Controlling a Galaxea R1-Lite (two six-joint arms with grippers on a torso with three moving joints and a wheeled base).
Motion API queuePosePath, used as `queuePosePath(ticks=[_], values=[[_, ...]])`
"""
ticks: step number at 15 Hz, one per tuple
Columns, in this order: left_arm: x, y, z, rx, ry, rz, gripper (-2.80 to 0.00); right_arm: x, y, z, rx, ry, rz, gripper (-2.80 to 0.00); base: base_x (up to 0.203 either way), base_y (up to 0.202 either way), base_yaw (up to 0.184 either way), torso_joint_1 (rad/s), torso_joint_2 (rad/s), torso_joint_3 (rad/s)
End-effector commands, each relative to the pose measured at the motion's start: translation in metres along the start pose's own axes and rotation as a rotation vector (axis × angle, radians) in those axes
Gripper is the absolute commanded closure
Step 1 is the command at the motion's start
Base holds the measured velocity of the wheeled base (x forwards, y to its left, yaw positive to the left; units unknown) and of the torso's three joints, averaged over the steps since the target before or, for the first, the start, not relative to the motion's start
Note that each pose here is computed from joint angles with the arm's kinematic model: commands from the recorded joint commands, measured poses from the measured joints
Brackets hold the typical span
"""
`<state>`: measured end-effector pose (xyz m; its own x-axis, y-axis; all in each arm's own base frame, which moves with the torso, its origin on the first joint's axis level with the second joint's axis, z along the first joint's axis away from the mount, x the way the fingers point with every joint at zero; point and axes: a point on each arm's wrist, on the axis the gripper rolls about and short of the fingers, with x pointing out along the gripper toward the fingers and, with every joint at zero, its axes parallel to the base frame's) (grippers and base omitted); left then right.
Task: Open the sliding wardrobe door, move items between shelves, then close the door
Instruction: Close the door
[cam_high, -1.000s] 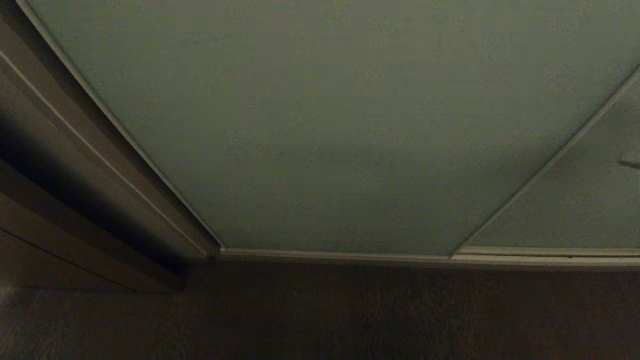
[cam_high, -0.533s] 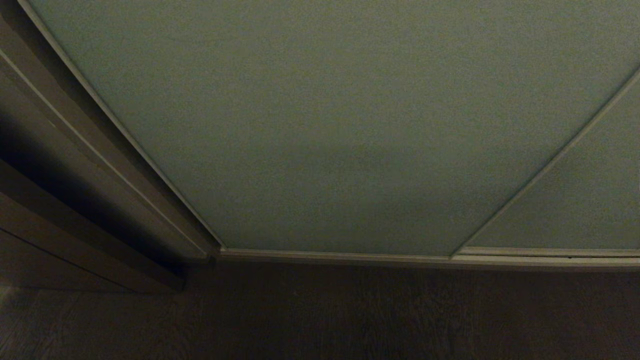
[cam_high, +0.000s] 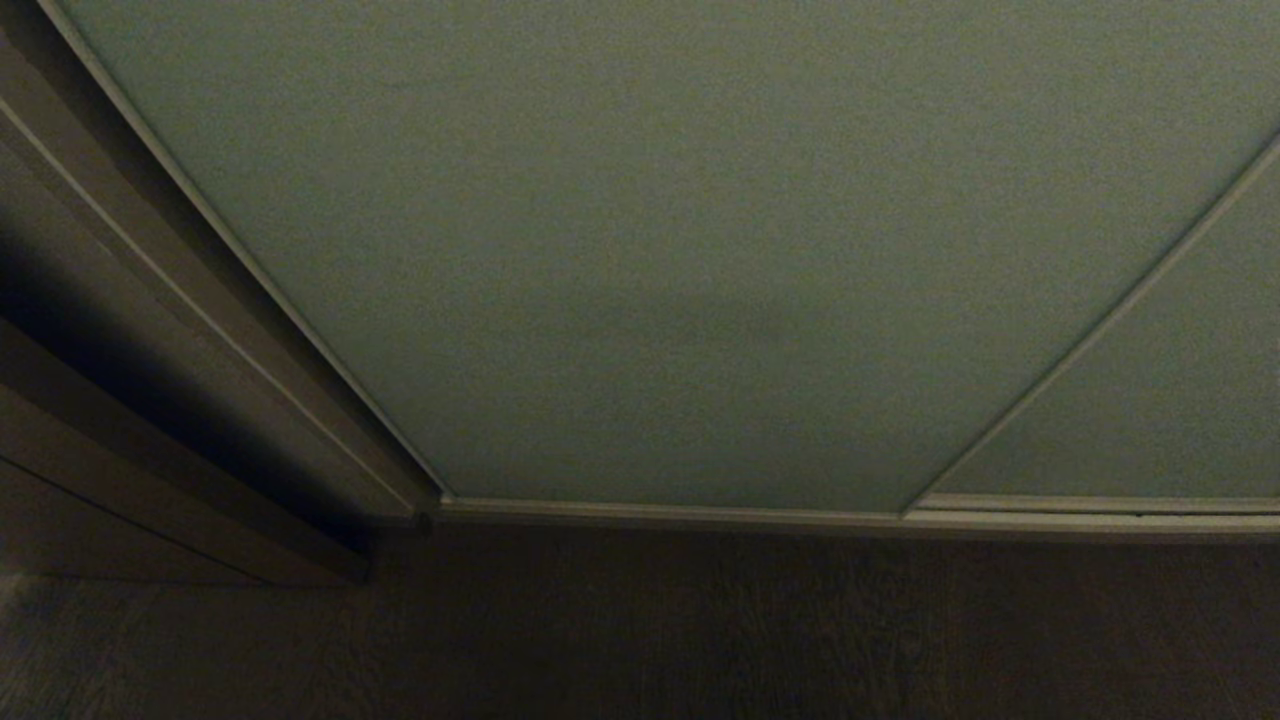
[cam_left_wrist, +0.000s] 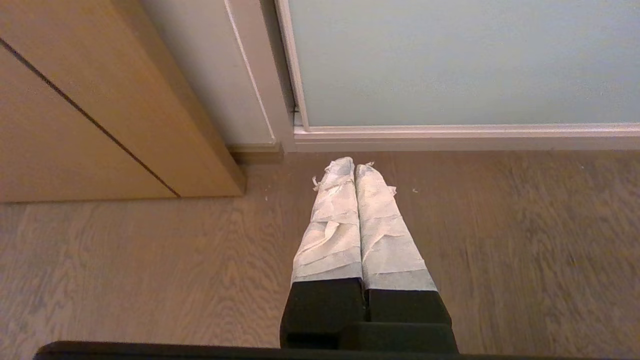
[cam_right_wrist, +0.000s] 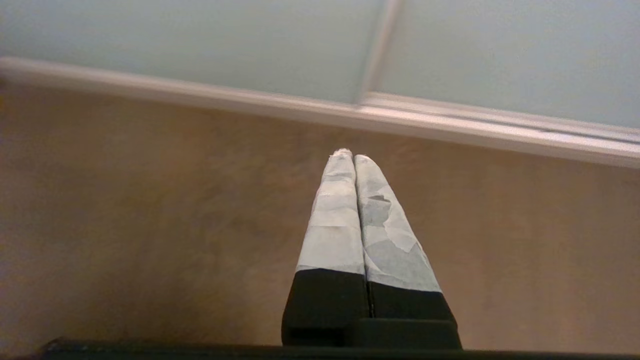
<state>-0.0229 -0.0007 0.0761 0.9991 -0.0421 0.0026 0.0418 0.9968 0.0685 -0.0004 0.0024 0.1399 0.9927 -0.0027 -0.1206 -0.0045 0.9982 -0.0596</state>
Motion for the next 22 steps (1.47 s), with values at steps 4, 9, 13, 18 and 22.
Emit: queuePosePath(ticks=[4, 9, 13, 18, 22], values=[[0.000, 0.000, 0.000, 0.001, -0.001, -0.001, 0.00, 0.005, 0.001, -0.041, 0.005, -0.074, 0.003, 0.00, 0.000, 0.000, 0.000, 0.000, 0.00, 0.000], [0.000, 0.000, 0.000, 0.001, 0.000, 0.000, 0.00, -0.016, 0.002, -0.060, 0.014, -0.192, 0.036, 0.00, 0.000, 0.000, 0.000, 0.000, 0.00, 0.000], [0.000, 0.000, 0.000, 0.000, -0.001, -0.001, 0.00, -0.015, 0.001, -0.066, 0.053, -0.130, 0.005, 0.00, 0.000, 0.000, 0.000, 0.000, 0.00, 0.000], [0.000, 0.000, 0.000, 0.001, 0.000, 0.001, 0.00, -0.015, 0.001, -0.066, 0.053, -0.132, 0.008, 0.00, 0.000, 0.000, 0.000, 0.000, 0.00, 0.000], [0.000, 0.000, 0.000, 0.001, -0.001, -0.001, 0.00, -0.015, 0.001, -0.066, 0.053, -0.130, 0.008, 0.00, 0.000, 0.000, 0.000, 0.000, 0.00, 0.000]])
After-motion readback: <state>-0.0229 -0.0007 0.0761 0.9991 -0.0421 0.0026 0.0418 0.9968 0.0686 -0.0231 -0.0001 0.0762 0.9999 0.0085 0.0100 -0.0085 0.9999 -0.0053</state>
